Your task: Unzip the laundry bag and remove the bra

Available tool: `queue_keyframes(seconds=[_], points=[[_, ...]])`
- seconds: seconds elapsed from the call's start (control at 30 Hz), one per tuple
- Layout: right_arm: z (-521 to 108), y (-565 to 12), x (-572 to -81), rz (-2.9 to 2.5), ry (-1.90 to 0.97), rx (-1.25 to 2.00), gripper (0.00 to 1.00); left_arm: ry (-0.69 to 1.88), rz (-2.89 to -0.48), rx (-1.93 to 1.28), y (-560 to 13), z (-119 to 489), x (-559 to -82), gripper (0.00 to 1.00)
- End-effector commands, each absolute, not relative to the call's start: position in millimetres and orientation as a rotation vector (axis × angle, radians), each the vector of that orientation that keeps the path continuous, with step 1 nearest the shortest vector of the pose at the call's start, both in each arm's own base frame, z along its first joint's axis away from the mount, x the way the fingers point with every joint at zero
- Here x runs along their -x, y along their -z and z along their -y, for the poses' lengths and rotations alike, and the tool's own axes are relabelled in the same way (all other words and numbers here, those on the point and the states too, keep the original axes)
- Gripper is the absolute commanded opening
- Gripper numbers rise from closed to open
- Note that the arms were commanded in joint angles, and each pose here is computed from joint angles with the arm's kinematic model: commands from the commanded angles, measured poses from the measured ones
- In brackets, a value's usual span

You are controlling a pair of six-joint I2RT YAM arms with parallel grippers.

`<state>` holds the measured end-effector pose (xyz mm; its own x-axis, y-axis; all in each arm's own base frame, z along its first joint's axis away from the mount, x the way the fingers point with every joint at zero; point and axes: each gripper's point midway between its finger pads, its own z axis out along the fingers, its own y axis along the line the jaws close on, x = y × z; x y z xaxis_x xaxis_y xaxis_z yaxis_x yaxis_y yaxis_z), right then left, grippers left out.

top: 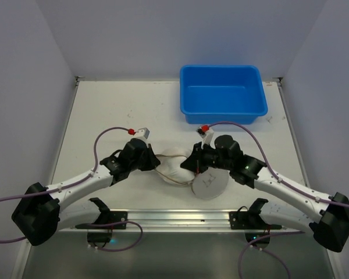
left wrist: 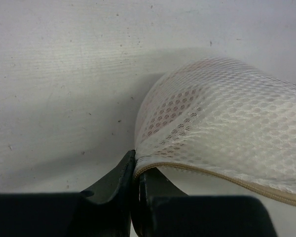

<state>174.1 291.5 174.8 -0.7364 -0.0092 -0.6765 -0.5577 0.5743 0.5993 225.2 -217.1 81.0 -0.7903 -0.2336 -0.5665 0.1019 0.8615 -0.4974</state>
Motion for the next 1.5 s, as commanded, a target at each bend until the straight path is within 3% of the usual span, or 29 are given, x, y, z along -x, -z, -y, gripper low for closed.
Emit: queue_keyframes(seconds=[0.0, 0.73, 1.1, 1.33, 1.47], points=[[-291.4, -225.9, -152.1, -2.012, -1.264, 0.6, 0.0, 0.641, -2.407, 0.113, -77.2, 211.9, -230.3, 0.11], [-272.9, -338.1, -107.3, -1.51, -1.608, 0.624, 0.0, 0.724, -2.445, 0.101, -58.1, 222.7, -222.7, 0.12], [-301.8, -300.2, -136.1, -1.589, -1.704, 0.507, 0.0, 0.903, -2.34, 0.057, -101.0, 241.6, -216.6, 0.12], [-297.0, -309.1, -151.1, -1.63, -1.581, 0.482, 0.0, 0.767, -2.375, 0.092, -90.0, 223.7, -219.1, 0.12], [-278.1, -353.2, -163.7, -1.578, -1.425, 0.437, 0.0, 0.745, -2.404, 0.089, -79.7, 223.6, -219.2, 0.12]])
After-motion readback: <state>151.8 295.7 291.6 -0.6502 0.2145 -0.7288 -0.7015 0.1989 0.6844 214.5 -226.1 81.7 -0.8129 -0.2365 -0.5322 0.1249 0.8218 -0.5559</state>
